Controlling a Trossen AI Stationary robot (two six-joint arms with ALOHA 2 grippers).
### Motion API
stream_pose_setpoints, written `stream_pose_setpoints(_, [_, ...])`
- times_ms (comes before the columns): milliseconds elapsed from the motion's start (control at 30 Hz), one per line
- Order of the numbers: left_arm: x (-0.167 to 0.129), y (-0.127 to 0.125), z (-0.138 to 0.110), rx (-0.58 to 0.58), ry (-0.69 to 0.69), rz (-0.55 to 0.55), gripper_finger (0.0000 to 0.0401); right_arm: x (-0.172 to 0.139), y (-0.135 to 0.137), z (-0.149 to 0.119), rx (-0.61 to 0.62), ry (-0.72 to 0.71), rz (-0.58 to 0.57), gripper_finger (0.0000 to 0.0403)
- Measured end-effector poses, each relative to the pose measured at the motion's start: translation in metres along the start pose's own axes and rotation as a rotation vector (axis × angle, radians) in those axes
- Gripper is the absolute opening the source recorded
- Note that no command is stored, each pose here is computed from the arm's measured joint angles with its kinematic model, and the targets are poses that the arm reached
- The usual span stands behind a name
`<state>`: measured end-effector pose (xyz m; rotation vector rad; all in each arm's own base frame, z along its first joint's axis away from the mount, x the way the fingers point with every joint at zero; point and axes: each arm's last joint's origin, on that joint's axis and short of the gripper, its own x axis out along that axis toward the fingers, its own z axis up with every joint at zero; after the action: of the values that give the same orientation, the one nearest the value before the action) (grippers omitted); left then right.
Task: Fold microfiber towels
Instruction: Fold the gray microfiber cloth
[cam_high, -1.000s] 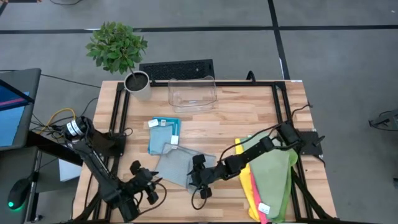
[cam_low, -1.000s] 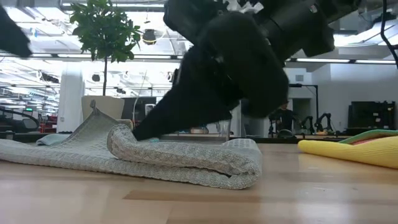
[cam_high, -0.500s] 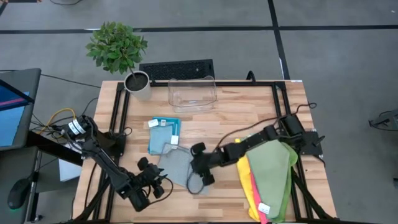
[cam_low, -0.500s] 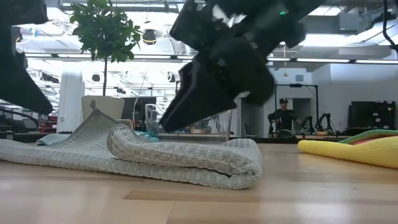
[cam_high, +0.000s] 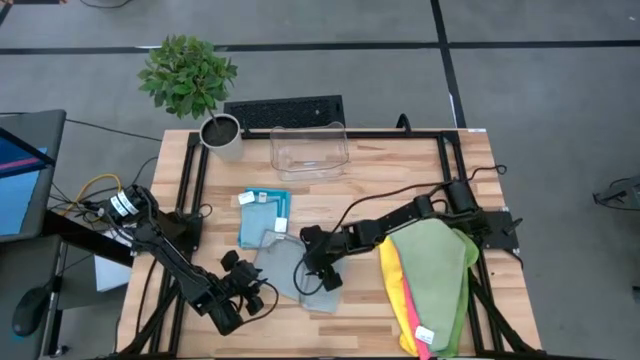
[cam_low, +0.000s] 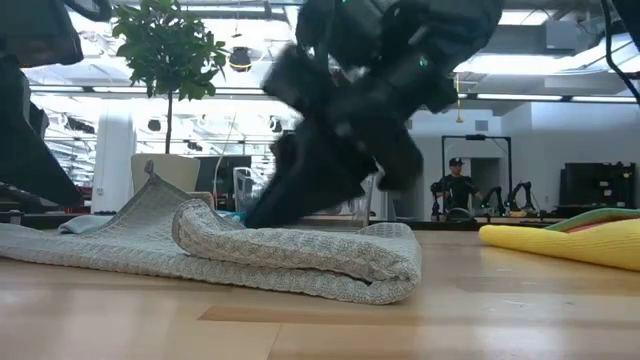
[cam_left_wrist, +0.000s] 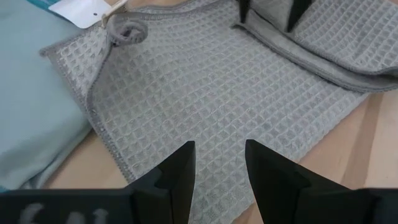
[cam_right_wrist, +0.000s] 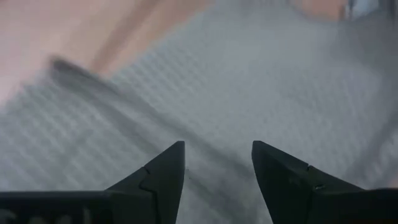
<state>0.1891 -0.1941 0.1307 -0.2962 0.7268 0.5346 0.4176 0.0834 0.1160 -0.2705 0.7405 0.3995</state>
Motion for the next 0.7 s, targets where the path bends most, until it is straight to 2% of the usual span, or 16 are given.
stream_pose_setpoints(167, [0.0013,0.0004,-0.0013,-0.008,0.012,-0.009,0.0132,-0.0011,-0.0106,-0.0036,0.026,0.004,-0.016,0.0204])
stream_pose_setpoints(467, [0.0013,0.0005,-0.0013,-0.001,0.012,-0.009,0.0132,-0.0009,-0.0082,-0.0049,0.019,0.005,0.043,0.0138])
stream_pose_setpoints(700, [0.0013,0.0005,-0.0013,0.002,0.012,-0.009,0.0132,-0.0011,-0.0091,-0.0058,0.015,0.011,0.042,0.0123])
